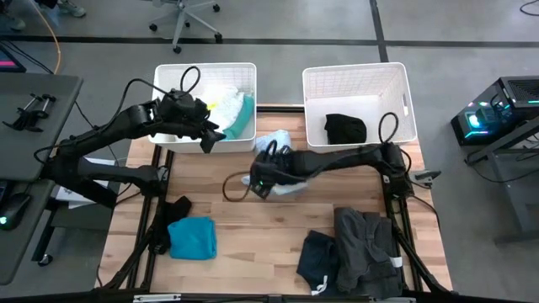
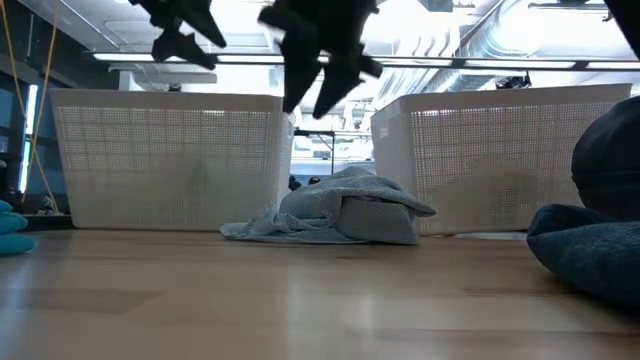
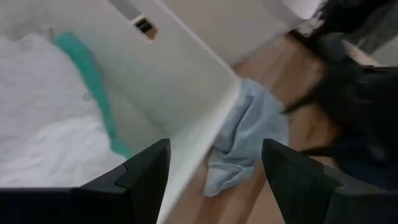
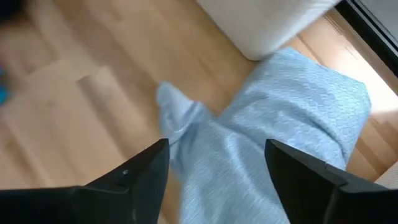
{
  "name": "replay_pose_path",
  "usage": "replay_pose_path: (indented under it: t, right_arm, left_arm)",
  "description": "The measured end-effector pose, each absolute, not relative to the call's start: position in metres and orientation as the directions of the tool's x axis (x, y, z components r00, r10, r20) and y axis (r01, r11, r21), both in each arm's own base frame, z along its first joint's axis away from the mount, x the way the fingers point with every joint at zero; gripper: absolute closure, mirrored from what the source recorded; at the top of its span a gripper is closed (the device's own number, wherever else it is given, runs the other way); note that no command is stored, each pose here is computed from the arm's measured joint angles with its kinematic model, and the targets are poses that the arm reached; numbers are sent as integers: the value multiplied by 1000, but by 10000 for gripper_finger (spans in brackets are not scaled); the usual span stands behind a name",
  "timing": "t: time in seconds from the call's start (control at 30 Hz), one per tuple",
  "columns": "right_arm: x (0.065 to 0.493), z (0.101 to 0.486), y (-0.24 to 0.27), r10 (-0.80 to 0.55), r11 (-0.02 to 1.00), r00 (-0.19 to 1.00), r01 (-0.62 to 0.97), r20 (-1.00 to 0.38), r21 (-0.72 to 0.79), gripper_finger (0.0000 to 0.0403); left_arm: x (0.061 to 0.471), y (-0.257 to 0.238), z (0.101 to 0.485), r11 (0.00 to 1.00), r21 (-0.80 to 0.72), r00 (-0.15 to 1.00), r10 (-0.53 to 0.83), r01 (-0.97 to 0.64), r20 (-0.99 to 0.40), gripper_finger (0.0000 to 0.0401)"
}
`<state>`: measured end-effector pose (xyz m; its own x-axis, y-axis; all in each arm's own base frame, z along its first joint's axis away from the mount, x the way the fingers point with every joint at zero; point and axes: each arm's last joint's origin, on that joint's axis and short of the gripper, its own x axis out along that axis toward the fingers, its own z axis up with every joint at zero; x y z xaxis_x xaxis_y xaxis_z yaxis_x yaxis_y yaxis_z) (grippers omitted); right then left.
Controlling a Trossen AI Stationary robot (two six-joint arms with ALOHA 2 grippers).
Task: Sort clothes
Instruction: Put the light blue shirt into the left white bin
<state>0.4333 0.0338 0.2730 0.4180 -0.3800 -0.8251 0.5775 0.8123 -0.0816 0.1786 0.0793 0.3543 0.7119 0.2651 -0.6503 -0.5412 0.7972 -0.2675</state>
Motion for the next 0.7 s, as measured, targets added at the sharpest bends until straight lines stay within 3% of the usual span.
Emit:
replay_pose_path:
  t: [0.17, 0.33, 0.53, 0.7]
  right_arm:
    - [438, 252, 3, -404, 751, 311, 649, -860, -118, 123]
    - [444, 217, -10, -356, 731, 189, 666, -915, -147, 132]
    - [454, 160, 3, -186, 793, 66, 599, -980, -110, 179]
    - [457, 134, 32, -74, 837, 15, 544, -997, -54, 254]
  left_arm:
    - [180, 73, 357, 816, -270, 736, 251, -510, -629, 158]
    - [181, 70, 357, 818, -279, 739, 239, -503, -630, 158]
    - [182, 67, 357, 819, -283, 740, 233, -499, -631, 158]
    - [184, 63, 357, 820, -296, 745, 217, -489, -631, 158]
